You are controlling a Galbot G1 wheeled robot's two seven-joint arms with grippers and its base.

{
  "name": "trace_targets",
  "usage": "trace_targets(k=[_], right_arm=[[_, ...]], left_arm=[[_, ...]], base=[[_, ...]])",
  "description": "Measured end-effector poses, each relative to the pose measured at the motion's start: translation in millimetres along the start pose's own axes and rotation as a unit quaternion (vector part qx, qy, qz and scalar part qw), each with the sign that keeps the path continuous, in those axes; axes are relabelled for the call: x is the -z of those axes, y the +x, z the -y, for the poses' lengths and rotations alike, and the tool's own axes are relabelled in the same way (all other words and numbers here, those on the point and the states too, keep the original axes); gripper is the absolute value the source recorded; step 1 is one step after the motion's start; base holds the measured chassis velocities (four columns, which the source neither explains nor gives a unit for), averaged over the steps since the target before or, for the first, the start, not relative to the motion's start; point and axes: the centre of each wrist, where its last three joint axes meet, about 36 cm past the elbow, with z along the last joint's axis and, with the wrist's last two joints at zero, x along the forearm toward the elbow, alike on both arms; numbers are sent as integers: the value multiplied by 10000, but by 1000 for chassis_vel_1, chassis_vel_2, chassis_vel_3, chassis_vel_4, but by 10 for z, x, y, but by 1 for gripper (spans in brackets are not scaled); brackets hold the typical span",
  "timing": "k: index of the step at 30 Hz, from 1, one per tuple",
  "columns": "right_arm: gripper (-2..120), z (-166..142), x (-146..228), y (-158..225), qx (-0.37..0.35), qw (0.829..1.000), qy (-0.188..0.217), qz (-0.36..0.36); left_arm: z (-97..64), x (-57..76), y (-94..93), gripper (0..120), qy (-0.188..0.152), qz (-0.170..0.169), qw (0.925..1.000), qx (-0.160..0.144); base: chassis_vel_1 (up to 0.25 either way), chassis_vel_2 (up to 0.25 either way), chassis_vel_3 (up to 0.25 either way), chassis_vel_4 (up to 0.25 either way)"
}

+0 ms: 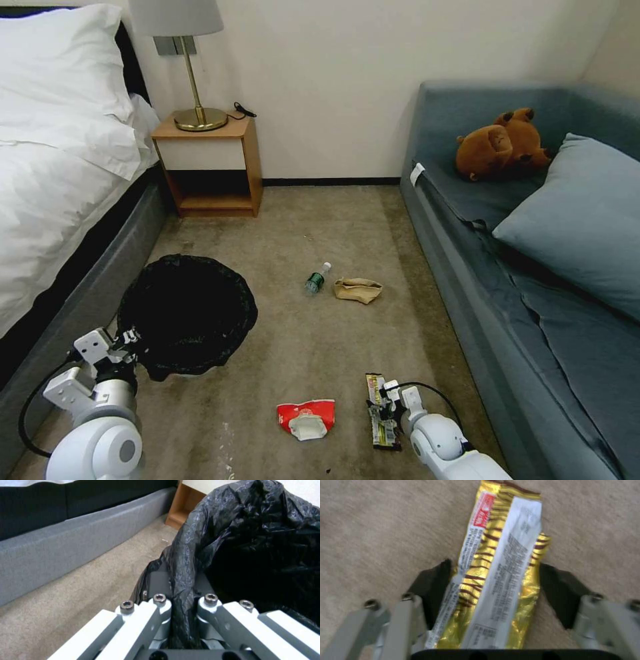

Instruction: Pick up the trash bin, then pick up the garbage on the floor and place it into the trash bin.

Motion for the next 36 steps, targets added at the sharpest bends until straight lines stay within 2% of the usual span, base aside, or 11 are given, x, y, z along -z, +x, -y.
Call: trace_targets(k=[1, 4, 7, 10, 13, 15, 19, 21, 36], right_arm=[[64, 0, 0, 0, 0, 10000, 0, 0], [51, -2, 1, 45, -8, 10000, 3, 29], [47, -7, 0, 49, -5, 10000, 6, 33], [34, -34, -9, 39, -17, 9999, 44, 99], [30, -36, -9, 34, -16, 9999, 52, 117], [20, -17, -9, 28, -55, 9999, 73, 142], [10, -10, -7, 28, -73, 9998, 82, 158], [0, -4, -5, 28, -88, 9997, 104, 187], [0, 2, 124, 38, -101, 9986, 179, 484]], left_arm=[[0, 0, 0, 4, 0, 0, 10000, 0], [-2, -7, -6, 4, -1, -11, 10000, 6], [-3, -8, -8, 4, -1, -12, 10000, 8], [-3, -8, -9, 4, 1, -11, 10000, 9], [-5, -5, -10, 4, -1, -8, 10000, 10], [-10, -2, -12, 4, -9, -4, 10000, 16], [-11, -6, -14, 4, -6, -9, 10000, 17], [-8, -15, -18, 4, 2, -20, 10000, 18], [-3, -31, -26, 4, 9, -32, 10000, 23]], base=[[0, 0, 0, 0], [0, 0, 0, 0], [0, 0, 0, 0], [0, 0, 0, 0], [0, 0, 0, 0], [0, 0, 0, 0], [0, 0, 0, 0], [0, 0, 0, 0], [0, 0, 0, 0]])
